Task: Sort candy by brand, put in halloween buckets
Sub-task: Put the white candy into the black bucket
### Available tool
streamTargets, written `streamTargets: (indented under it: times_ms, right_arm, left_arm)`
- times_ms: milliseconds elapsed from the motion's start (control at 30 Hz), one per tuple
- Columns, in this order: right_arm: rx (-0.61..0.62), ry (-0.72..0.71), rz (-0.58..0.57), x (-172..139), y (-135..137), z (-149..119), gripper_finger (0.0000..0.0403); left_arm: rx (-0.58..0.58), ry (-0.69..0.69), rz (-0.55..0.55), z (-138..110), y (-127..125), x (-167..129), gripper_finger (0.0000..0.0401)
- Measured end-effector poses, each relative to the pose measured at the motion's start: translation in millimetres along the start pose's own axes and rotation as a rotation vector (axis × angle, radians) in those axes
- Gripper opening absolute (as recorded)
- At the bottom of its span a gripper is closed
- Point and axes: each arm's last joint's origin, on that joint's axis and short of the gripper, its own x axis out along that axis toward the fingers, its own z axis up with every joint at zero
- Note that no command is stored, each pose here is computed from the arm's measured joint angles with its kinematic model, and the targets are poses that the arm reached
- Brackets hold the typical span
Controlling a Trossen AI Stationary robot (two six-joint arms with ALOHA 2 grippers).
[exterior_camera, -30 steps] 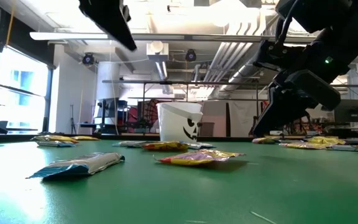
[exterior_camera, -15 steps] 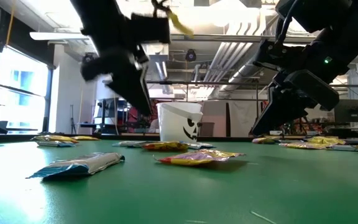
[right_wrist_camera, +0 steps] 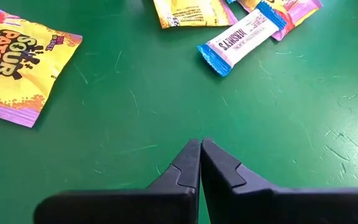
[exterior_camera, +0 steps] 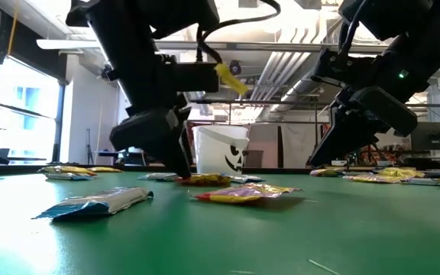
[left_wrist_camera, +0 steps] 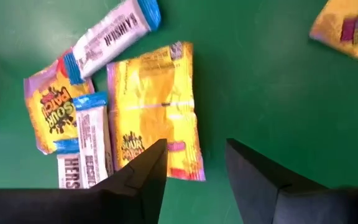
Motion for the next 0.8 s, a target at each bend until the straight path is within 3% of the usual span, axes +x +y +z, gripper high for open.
streamTargets:
  times_ms: [667,800]
  right_arm:
    - [-0.004,0.006,-0.004,0.1,-0.1,-0.6,0.0002]
    - [-0.004,0.006,-0.004,0.1,-0.2,-0.6,0.0002]
  left_arm:
    - [-0.02,0.01,0.087,0.0,4.0,21.9,0.0132]
    - [-0.036,0.022,0.068,0.3,9.1,26.0,0.0108]
